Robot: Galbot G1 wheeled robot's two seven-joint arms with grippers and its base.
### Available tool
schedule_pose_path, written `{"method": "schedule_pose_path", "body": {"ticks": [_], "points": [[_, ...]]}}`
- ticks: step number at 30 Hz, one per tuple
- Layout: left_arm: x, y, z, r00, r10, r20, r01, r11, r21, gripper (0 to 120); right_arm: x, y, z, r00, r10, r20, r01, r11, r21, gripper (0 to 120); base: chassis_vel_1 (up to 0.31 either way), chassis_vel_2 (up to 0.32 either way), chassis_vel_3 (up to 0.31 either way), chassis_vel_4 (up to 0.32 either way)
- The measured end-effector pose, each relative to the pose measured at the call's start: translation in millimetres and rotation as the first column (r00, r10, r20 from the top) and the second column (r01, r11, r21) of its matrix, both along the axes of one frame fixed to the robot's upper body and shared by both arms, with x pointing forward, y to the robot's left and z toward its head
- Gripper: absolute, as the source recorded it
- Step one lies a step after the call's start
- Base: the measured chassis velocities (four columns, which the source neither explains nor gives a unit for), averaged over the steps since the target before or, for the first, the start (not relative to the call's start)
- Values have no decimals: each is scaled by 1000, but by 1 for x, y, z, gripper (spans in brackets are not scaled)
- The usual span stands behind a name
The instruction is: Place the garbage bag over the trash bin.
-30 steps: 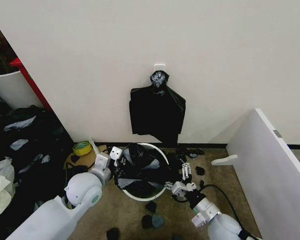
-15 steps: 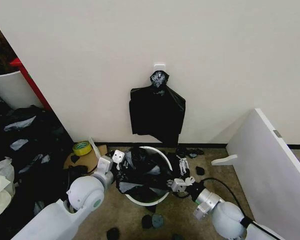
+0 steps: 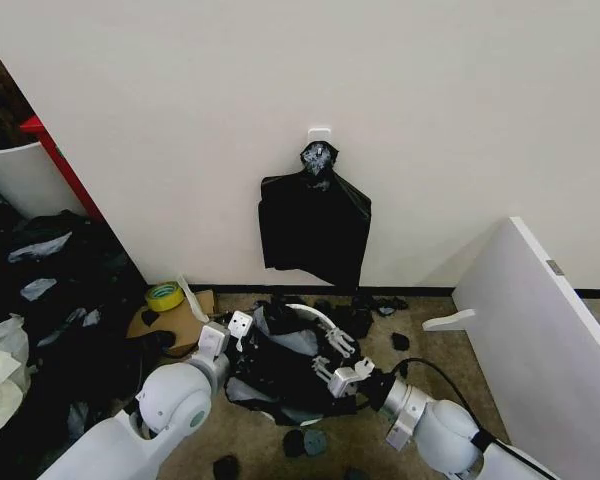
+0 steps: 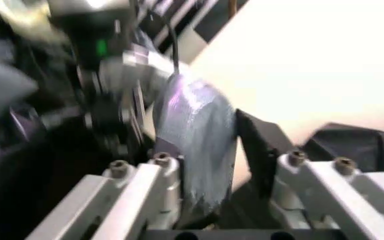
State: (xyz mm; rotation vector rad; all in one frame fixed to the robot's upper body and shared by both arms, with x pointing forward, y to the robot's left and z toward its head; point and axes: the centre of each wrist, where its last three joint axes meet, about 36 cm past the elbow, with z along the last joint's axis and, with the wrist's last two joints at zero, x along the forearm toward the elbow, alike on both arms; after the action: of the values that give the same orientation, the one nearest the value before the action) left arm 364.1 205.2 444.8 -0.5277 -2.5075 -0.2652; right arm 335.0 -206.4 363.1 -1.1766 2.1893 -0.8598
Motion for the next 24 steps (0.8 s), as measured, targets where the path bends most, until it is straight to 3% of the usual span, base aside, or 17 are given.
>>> {"method": "schedule_pose_path", "body": {"ticks": [5,10,12,14,16,20,24], "points": [[-3,0,-3,1000,-4,-10,4,1000,5,5,-4,5,0,994,44,-98,-36,995,88,22,0,0,0,0],[-12,1,-5,999,-31,-14,32,999,15,5,-6,7,0,970,-43,-241,76,988,132,1,0,0,0,0],[-15,1,-6,999,-41,-11,41,999,16,5,-4,6,-1,958,-87,-275,125,984,124,0,0,0,0,0],[-19,2,-7,998,-58,-3,58,998,21,5,0,3,-3,938,-138,-318,184,976,119,0,0,0,0,0],[-27,5,-10,996,-88,18,87,996,30,5,6,-5,-6,885,-206,-417,279,952,123,0,0,0,0,0],[-32,7,-11,993,-111,35,110,993,36,5,10,-8,-6,845,-217,-488,325,934,148,0,0,0,0,0],[-37,14,-18,980,-172,103,167,984,60,5,16,-10,-5,777,-250,-578,411,897,165,0,0,0,0,0]]}}
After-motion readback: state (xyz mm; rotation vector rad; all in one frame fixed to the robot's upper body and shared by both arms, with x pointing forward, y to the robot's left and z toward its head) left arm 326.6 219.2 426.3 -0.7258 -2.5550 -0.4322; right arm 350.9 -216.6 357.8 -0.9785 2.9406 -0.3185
